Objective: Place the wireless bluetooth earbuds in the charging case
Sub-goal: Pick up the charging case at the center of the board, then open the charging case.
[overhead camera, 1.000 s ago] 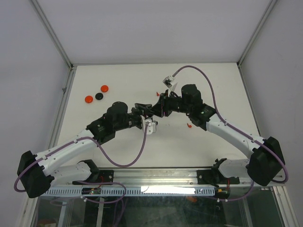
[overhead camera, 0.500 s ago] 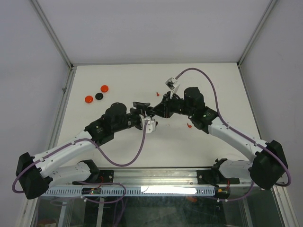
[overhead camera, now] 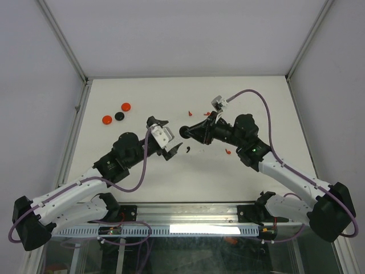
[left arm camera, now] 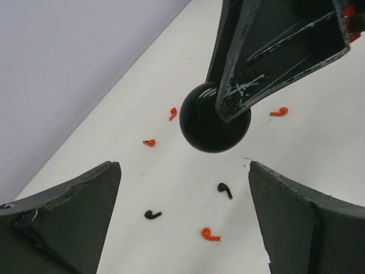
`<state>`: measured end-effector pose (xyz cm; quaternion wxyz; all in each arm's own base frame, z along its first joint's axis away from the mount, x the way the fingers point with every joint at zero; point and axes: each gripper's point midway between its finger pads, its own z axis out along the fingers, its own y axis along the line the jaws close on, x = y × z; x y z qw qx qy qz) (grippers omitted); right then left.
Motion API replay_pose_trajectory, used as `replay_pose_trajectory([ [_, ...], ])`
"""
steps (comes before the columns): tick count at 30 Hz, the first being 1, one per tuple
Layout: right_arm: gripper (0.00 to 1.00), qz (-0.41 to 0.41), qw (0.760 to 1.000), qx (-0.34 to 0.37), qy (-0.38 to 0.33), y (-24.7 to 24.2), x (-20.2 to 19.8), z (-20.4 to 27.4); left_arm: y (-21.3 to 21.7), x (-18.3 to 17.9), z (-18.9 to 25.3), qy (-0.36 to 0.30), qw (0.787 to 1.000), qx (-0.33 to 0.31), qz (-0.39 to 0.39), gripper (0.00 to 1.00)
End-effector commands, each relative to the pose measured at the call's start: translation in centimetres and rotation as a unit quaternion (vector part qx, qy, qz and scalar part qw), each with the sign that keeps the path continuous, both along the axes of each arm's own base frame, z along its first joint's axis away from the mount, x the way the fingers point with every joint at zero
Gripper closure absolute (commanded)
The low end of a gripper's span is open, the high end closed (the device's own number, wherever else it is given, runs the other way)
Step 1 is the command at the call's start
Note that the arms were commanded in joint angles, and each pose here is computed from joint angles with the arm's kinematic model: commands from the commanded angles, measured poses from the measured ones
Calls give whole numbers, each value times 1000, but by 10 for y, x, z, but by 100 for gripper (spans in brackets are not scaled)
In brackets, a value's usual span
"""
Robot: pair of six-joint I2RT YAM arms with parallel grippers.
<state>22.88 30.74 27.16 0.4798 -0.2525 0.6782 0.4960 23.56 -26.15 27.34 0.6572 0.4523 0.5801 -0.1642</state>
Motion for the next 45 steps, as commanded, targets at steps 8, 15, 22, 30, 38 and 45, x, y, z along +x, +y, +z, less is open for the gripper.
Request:
replay_pose_trajectory([
  [8, 100, -23, 990, 101, -95, -14, -4, 58, 7, -17, 29, 97, 963, -252, 12, 1],
  [15, 100, -2, 987, 132, -88, -11, -8, 57, 10, -12, 33, 172, 934, -313, -11, 1],
  [22, 100, 31, 984, 155, -78, -7, -15, 63, 12, -22, 43, 209, 907, -351, -107, 1],
  [30, 100, 66, 979, 180, -69, -2, -24, 70, 1, -44, 61, 209, 882, -373, -197, 19],
  [38, 100, 86, 976, 191, -64, 0, -31, 74, -9, -49, 62, 225, 870, -370, -236, 40],
  [45, 100, 96, 974, 196, -61, 4, -32, 75, -12, -49, 63, 230, 864, -373, -247, 52],
])
